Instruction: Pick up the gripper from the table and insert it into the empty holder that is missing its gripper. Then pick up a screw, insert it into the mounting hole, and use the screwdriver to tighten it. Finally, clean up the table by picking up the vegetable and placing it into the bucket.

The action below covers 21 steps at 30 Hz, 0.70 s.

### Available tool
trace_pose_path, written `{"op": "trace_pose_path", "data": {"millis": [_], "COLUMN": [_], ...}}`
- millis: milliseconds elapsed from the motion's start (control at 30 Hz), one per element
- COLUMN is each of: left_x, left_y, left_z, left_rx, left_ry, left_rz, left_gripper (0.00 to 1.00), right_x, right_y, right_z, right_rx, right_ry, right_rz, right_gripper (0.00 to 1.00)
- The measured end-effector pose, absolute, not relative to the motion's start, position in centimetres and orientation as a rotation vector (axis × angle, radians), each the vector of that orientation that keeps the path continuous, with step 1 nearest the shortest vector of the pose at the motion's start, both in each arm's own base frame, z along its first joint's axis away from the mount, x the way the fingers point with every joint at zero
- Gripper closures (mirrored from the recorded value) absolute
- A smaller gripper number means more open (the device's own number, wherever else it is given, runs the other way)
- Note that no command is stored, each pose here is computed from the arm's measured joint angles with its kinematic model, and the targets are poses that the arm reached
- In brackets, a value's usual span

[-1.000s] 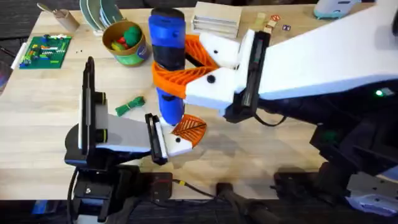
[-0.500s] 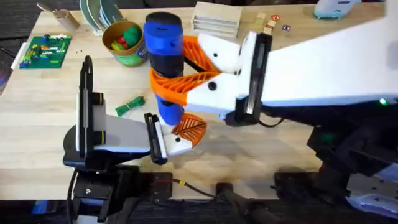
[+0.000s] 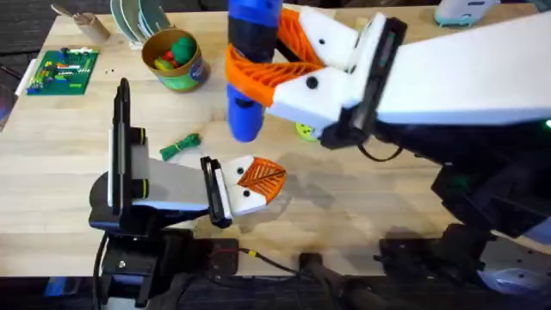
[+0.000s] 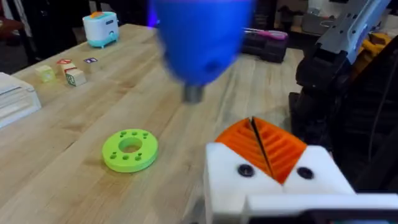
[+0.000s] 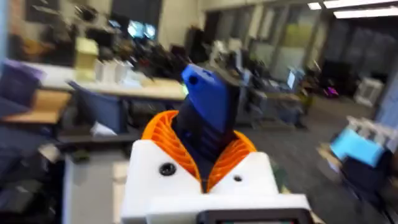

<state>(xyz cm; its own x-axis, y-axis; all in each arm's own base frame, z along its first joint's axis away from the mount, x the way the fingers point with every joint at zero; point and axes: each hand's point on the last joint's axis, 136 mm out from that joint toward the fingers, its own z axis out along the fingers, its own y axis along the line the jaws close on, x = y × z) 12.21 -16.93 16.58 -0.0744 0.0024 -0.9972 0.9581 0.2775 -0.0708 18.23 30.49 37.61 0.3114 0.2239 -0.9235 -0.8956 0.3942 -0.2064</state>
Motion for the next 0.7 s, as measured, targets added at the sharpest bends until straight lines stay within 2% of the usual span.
{"op": "trace_pose_path", "data": {"millis": [133, 400, 533, 700], "left_x": [12.2, 12.2, 12.2, 12.2], "left_y": [-16.9, -16.9, -16.9, -16.9], "left_z": [16.6, 16.6, 16.6, 16.6], "left_rx": [0.972, 0.972, 0.972, 0.972], "left_ry": [1.392, 1.392, 1.392, 1.392], "left_rz": [-1.044, -1.044, -1.044, -1.044], "left_gripper": [0.997, 0.997, 0.997, 0.997], "right_x": [23.0, 31.5, 34.1, 35.6], "right_y": [29.1, 20.6, 17.5, 16.2], "right_z": [32.5, 23.6, 19.9, 14.5], "right_rx": [-0.874, -0.991, -1.113, -1.366], "right_ry": [1.197, 1.497, 1.557, 1.57], "right_rz": [0.654, 0.015, -0.239, -0.446], "right_gripper": [0.976, 0.976, 0.976, 0.976]}}
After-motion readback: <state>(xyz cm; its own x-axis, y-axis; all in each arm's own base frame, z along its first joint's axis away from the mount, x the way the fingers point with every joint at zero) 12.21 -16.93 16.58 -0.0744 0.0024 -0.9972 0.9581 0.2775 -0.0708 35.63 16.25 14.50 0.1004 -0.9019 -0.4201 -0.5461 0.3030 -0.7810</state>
